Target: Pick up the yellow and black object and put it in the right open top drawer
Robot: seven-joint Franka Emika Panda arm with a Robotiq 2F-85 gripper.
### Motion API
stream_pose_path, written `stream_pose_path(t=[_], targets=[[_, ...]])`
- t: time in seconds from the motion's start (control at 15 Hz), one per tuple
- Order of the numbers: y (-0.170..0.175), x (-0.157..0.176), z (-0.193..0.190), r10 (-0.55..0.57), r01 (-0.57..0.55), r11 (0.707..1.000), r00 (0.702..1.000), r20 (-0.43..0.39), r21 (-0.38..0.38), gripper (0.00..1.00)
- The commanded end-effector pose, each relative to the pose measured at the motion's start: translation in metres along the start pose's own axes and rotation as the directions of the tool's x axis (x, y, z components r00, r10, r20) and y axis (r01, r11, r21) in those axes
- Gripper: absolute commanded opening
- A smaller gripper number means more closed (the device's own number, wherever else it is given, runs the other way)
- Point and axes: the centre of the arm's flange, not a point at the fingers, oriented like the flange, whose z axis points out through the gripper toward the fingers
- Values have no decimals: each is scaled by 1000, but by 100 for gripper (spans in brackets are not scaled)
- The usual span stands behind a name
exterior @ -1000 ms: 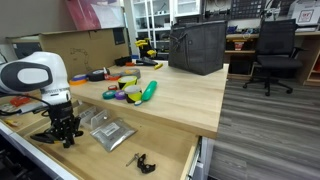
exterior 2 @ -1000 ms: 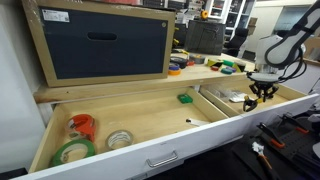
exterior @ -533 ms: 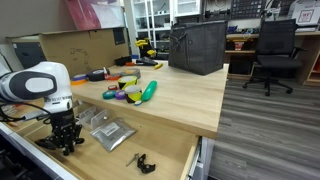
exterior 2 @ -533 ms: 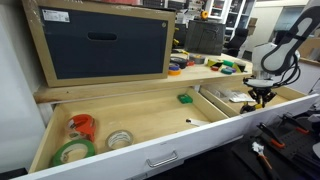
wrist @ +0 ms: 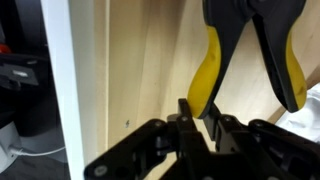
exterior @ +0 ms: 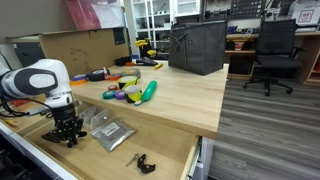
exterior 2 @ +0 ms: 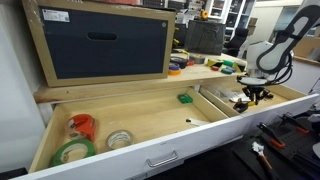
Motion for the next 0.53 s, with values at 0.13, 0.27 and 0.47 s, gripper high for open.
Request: stream_pose_path(t=[0.13,0.27,0.47], targets=[[-2,2,1,44,-43,999,999,-31,18,5],[-1,6,1,54,-54,998,998,-36,18,5],[-2,9,-1,69,-68,997,996,-52,23,5]])
